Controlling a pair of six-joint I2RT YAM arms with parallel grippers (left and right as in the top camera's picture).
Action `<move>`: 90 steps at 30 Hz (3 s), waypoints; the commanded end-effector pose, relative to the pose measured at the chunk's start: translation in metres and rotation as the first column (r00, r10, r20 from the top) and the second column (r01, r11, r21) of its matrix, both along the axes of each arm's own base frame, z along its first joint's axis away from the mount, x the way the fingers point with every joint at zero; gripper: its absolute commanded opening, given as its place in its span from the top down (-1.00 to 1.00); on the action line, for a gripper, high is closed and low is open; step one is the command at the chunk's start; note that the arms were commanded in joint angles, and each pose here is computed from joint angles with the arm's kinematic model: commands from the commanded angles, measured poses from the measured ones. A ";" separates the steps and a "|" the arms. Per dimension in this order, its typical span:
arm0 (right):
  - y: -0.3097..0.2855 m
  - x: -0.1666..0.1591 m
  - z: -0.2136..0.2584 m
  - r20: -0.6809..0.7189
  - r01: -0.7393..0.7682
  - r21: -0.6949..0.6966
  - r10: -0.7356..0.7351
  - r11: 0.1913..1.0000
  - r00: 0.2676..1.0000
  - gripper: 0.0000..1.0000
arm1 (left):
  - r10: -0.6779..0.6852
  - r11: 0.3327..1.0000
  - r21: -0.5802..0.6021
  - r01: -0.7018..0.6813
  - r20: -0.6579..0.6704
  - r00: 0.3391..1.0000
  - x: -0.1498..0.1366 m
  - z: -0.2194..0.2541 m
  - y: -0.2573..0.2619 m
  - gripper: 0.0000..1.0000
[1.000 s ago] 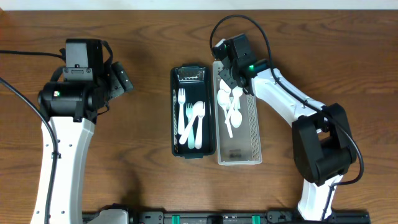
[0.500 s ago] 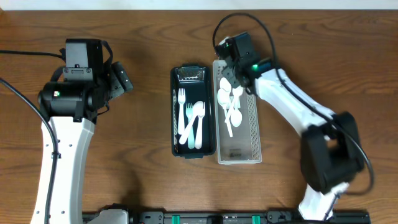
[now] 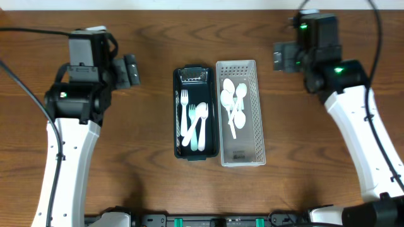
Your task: Pack container
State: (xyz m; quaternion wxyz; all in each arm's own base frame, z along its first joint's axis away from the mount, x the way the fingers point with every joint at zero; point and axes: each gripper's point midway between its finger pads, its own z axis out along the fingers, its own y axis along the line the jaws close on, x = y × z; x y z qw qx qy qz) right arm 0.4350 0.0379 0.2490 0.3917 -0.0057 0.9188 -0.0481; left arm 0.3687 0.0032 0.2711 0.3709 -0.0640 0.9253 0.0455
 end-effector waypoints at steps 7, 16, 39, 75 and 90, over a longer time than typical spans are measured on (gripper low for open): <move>-0.059 0.002 0.004 0.025 0.179 0.010 -0.179 0.984 0.983 -0.98 | -0.078 0.995 0.051 0.080 -0.032 0.996 0.012 -0.016 -0.005 -0.96; -0.074 -0.046 0.021 0.028 0.257 0.063 -0.259 0.964 0.965 -0.99 | -0.073 0.997 0.029 0.075 -0.062 0.995 -0.015 -0.025 -0.010 -0.96; -0.070 -0.210 -0.047 0.276 0.199 0.148 -0.233 0.969 0.932 -0.98 | -0.020 1.000 0.029 0.011 0.329 0.944 -0.157 -0.046 0.013 -0.96; -0.057 -0.222 -0.055 0.525 0.074 0.199 -0.170 0.977 0.834 -0.99 | -0.021 0.999 0.031 0.012 0.312 0.950 -0.156 -0.050 0.013 -0.96; -0.041 -0.188 -0.084 0.660 -0.042 0.199 -0.102 0.979 0.744 -0.99 | -0.021 0.999 0.031 0.012 0.312 0.950 -0.156 -0.050 0.013 -0.96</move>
